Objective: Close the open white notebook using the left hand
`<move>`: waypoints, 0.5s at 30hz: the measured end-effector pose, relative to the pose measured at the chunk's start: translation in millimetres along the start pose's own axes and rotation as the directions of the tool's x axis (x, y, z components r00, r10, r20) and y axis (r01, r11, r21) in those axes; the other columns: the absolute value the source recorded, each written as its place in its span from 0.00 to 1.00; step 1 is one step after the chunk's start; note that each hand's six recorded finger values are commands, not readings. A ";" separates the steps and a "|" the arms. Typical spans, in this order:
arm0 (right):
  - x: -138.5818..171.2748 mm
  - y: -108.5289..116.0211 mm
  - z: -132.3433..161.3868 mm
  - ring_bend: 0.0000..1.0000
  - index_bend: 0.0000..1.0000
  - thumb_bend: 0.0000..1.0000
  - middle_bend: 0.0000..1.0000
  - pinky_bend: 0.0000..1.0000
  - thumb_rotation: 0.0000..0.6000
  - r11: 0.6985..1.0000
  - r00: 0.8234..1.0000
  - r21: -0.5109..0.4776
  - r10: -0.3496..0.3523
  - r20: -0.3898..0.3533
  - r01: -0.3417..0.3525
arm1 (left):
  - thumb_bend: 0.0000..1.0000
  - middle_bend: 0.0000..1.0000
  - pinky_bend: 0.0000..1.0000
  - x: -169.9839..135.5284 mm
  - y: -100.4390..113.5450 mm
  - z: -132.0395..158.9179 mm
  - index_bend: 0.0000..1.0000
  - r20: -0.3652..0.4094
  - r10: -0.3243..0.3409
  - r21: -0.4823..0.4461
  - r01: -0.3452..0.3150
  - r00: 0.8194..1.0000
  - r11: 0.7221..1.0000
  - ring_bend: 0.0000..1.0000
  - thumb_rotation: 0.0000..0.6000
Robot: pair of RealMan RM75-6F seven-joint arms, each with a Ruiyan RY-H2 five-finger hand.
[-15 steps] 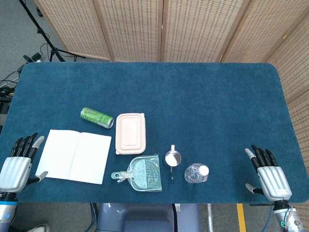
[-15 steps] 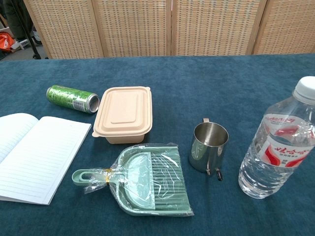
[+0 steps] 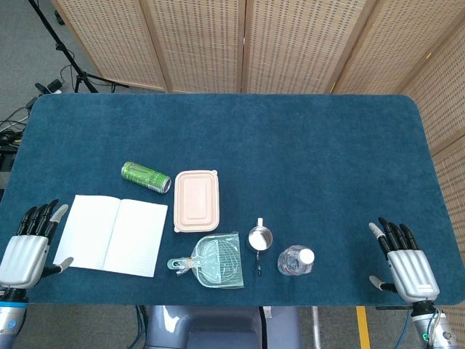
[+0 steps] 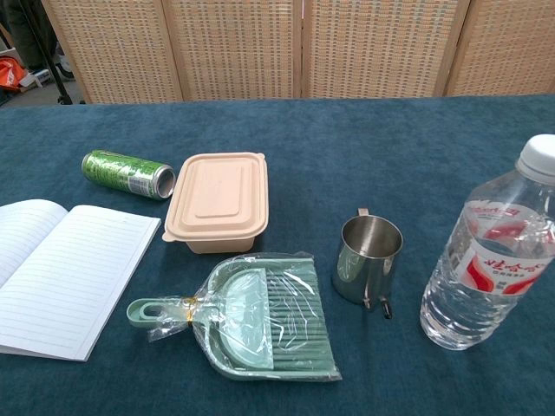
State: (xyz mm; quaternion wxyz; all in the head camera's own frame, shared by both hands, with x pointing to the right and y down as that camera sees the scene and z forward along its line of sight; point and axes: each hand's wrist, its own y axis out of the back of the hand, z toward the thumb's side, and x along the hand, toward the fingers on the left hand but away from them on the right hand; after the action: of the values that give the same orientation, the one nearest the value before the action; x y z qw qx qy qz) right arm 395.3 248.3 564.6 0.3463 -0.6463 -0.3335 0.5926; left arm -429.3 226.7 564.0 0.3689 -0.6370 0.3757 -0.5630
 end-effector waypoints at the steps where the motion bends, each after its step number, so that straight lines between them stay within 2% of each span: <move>1: 0.0 -0.1 -0.2 0.00 0.00 0.00 0.00 0.00 1.00 1.000 1.000 0.000 0.001 0.001 -0.001 | 0.00 0.00 0.00 0.0 -0.1 0.3 0.00 0.001 -0.001 -0.001 0.001 1.000 1.000 0.00 1.00; 15: 0.7 4.3 -3.2 0.00 0.00 0.00 0.00 0.00 1.00 1.000 1.000 -0.008 -0.016 0.008 0.016 | 0.00 0.00 0.00 -5.1 -2.5 -3.6 0.00 0.029 -0.018 0.010 0.018 0.999 1.000 0.00 1.00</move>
State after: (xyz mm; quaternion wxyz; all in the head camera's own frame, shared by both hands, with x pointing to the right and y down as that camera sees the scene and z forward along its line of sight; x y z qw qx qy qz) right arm 398.6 246.3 560.8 0.3470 -0.6426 -0.3427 0.5910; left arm -433.2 232.2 564.3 0.3723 -0.6466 0.3619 -0.5588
